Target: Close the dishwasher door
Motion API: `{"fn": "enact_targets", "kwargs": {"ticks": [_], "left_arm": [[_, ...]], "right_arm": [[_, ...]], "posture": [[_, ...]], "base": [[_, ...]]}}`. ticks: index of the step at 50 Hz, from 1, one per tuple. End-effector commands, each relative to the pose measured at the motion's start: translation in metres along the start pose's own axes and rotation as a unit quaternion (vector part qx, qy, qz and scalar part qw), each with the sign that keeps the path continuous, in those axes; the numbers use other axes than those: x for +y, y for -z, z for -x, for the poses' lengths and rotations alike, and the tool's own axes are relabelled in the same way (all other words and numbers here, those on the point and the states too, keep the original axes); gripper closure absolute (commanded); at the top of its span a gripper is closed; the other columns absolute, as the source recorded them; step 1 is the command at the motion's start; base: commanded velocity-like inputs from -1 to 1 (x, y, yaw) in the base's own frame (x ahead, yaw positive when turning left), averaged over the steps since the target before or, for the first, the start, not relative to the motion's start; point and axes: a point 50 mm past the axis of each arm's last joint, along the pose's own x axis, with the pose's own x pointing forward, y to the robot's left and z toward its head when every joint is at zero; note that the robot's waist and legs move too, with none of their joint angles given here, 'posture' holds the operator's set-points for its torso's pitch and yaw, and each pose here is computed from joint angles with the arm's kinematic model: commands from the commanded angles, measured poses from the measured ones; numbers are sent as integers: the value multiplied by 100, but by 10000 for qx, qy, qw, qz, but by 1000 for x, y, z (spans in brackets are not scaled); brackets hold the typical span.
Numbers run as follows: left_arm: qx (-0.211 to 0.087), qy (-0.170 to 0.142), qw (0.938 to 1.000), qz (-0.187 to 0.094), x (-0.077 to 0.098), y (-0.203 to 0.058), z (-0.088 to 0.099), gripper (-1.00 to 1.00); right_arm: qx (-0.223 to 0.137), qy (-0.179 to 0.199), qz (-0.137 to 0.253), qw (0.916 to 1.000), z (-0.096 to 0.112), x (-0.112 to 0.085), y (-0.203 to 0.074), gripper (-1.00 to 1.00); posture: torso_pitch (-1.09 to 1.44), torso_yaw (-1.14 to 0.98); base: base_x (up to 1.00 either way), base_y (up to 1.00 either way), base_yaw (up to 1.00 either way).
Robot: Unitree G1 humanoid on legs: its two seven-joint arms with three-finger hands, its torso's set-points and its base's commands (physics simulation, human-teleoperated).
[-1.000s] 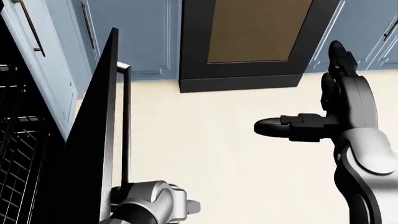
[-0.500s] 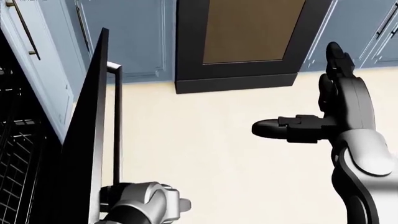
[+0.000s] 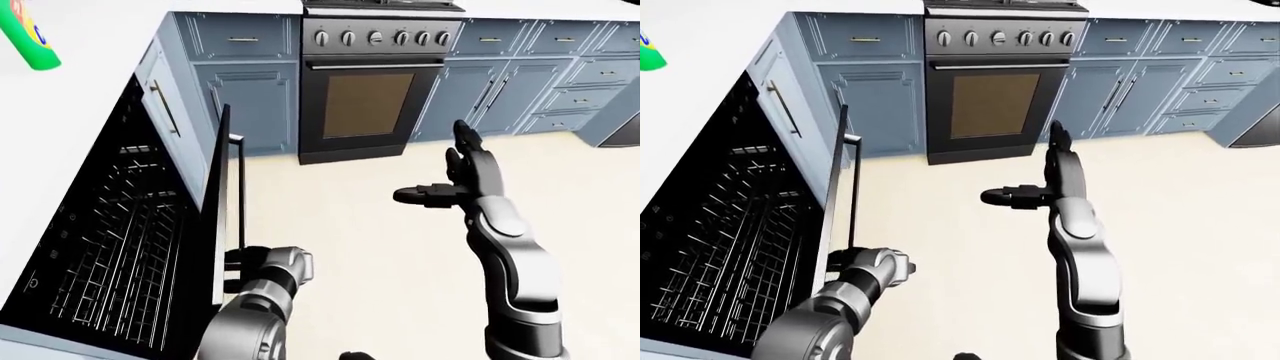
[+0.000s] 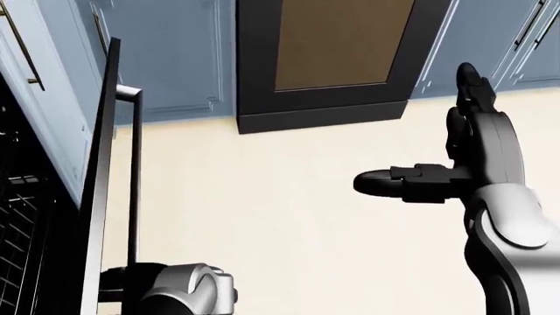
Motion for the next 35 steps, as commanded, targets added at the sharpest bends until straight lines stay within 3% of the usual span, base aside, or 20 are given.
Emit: {"fn": "enact_targets", "kwargs": {"ticks": [1, 11, 16, 21, 35], "left_arm": [[-80, -454, 9989, 24, 13, -7, -9, -100], [23, -556, 9984, 50, 18, -1, -24, -100], [31, -902, 9959, 13, 23, 1, -29, -100], [83, -1057, 9944, 31, 27, 2, -33, -100], [139, -848, 9962, 143, 31, 0, -41, -100]], "right_arm": [[-472, 72, 7, 9989, 2, -3, -17, -100], [-464, 49, 5, 9989, 3, 0, -18, -100], [-458, 50, -1, 9989, 3, 0, -18, -100], [-459, 61, -2, 9989, 3, -1, -18, -100], [-452, 57, 4, 9990, 1, -1, -17, -100]], "posture": [[73, 0], [73, 0], [73, 0], [73, 0], [73, 0]], "base": [[0, 0, 0], [0, 0, 0], [0, 0, 0], [0, 0, 0], [0, 0, 0]]}}
